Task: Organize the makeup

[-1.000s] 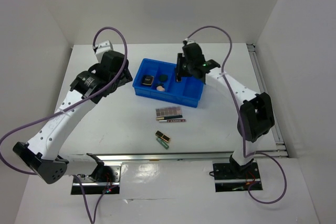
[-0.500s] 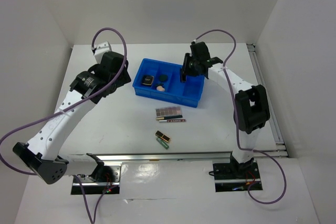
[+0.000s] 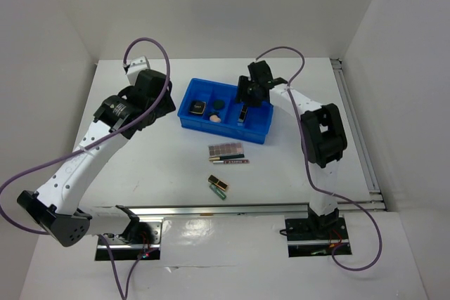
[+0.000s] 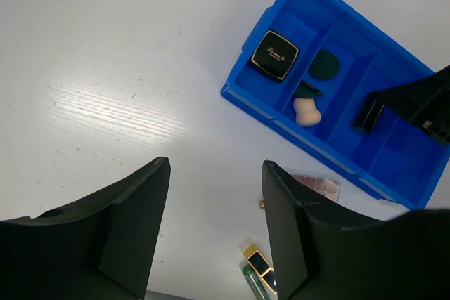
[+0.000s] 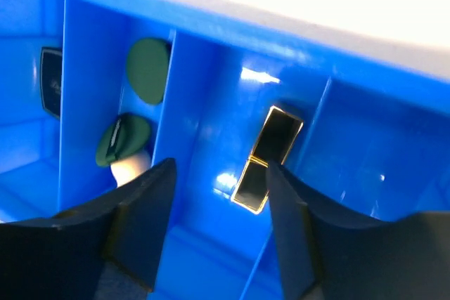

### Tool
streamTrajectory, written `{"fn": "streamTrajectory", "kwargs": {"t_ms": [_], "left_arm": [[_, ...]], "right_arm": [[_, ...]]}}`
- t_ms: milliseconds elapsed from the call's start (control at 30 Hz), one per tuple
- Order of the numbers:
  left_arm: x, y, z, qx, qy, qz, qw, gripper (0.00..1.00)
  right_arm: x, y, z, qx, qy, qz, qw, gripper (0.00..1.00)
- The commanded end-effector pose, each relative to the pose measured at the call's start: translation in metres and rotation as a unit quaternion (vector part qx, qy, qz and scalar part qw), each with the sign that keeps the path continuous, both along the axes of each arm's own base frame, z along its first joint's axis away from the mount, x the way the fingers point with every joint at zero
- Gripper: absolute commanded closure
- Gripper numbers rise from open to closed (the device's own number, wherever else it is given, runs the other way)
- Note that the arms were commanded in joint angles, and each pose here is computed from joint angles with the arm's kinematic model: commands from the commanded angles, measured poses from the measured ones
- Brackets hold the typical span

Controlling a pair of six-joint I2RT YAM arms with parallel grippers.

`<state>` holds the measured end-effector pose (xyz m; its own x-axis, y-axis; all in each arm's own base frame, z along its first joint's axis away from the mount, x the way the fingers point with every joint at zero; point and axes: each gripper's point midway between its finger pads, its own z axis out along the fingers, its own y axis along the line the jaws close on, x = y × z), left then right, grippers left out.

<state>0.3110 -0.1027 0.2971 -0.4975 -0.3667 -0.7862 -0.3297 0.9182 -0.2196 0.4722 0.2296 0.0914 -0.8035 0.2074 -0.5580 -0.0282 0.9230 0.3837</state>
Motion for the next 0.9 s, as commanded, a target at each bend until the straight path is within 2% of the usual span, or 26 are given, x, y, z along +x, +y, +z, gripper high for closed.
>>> {"fn": "streamTrajectory", "kwargs": {"t_ms": [0, 100, 200, 300, 400, 433, 500, 533, 667, 767, 867], "left_arm": [[-0.003, 0.003, -0.002, -0.004, 0.005, 0.006, 1.0, 0.32], [-0.004, 0.003, 0.001, -0.01, 0.0, 0.008, 1.0, 0.32], [-0.004, 0.003, 0.001, -0.01, 0.0, 0.008, 1.0, 0.32], [-0.004, 0.003, 0.001, -0.01, 0.0, 0.008, 1.0, 0.32], [-0.003, 0.004, -0.001, -0.004, 0.002, 0.012, 1.0, 0.32], [-0.003, 0.004, -0.001, -0.004, 0.002, 0.012, 1.0, 0.32], [-0.002, 0.005, 0.002, -0.004, -0.003, 0.016, 1.0, 0.32], [-0.003, 0.006, 0.005, -0.004, -0.003, 0.016, 1.0, 0.32], [-0.001, 0.005, 0.006, -0.003, -0.007, 0.013, 1.0, 0.32], [-0.001, 0.005, 0.006, -0.003, -0.007, 0.013, 1.0, 0.32], [-0.003, 0.004, 0.004, -0.007, -0.002, 0.012, 1.0, 0.32]], "right_arm": [[0.023, 0.014, 0.025, 0.016, -0.04, 0.008, 0.999, 0.37], [0.018, 0.022, 0.031, 0.014, -0.043, 0.021, 0.999, 0.35], [0.002, 0.031, 0.064, -0.006, -0.094, 0.049, 0.994, 0.35], [-0.033, 0.039, 0.097, -0.03, -0.143, 0.082, 0.986, 0.36], [-0.089, 0.054, 0.115, -0.041, -0.173, 0.145, 0.973, 0.39], [-0.111, 0.054, 0.099, -0.054, -0.158, 0.168, 0.971, 0.39], [-0.155, 0.071, 0.105, -0.053, -0.164, 0.216, 0.961, 0.39], [-0.177, 0.068, 0.084, -0.07, -0.141, 0.24, 0.958, 0.39], [-0.249, 0.083, 0.056, -0.055, -0.096, 0.334, 0.936, 0.31], [-0.289, 0.092, 0.041, -0.055, -0.073, 0.385, 0.918, 0.2], [-0.311, 0.095, 0.014, -0.087, -0.043, 0.408, 0.908, 0.16]]}}
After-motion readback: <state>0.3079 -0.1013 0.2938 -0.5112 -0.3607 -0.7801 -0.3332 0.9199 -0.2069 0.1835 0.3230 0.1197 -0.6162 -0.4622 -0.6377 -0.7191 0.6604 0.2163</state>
